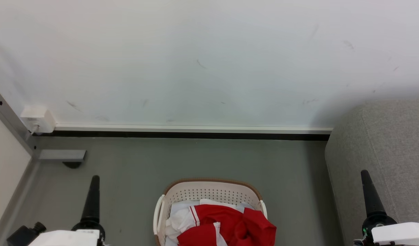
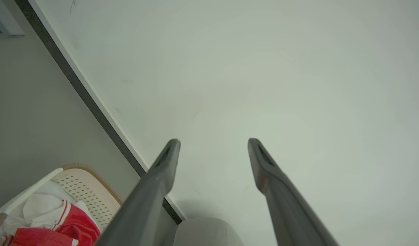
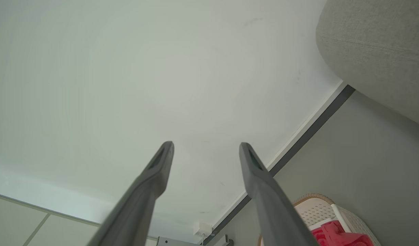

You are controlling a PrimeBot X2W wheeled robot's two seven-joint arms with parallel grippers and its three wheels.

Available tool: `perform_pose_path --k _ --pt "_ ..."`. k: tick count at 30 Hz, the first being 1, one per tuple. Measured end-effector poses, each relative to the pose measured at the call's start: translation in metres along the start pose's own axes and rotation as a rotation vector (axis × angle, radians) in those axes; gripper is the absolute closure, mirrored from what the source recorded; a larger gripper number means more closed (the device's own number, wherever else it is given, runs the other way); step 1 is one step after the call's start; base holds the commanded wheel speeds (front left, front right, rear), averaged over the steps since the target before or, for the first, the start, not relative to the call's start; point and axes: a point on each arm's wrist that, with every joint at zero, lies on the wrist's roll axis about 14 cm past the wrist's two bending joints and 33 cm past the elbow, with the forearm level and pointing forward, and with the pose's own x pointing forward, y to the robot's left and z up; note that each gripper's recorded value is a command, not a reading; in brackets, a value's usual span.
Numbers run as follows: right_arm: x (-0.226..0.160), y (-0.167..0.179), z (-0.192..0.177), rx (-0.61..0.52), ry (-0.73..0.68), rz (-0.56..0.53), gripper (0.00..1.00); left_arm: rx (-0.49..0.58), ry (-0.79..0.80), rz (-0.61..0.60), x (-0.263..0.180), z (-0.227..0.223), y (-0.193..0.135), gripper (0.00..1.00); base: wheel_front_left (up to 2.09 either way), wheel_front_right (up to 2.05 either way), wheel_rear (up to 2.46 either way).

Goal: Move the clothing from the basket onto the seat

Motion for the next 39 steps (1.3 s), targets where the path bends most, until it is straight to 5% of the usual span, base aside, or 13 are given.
perform_pose_path --k 18,39 --pt "0.002 0.014 -0.004 -0.441 0.011 0.061 0.00 0.494 0.018 -0.042 -0.002 -0.012 -0.016 0.00 0.00 0.00 0.00" --pt "0.002 0.012 -0.028 -0.705 0.066 0.099 0.00 0.761 -0.007 -0.055 -0.007 -0.012 -0.018 0.00 0.00 0.00 0.00"
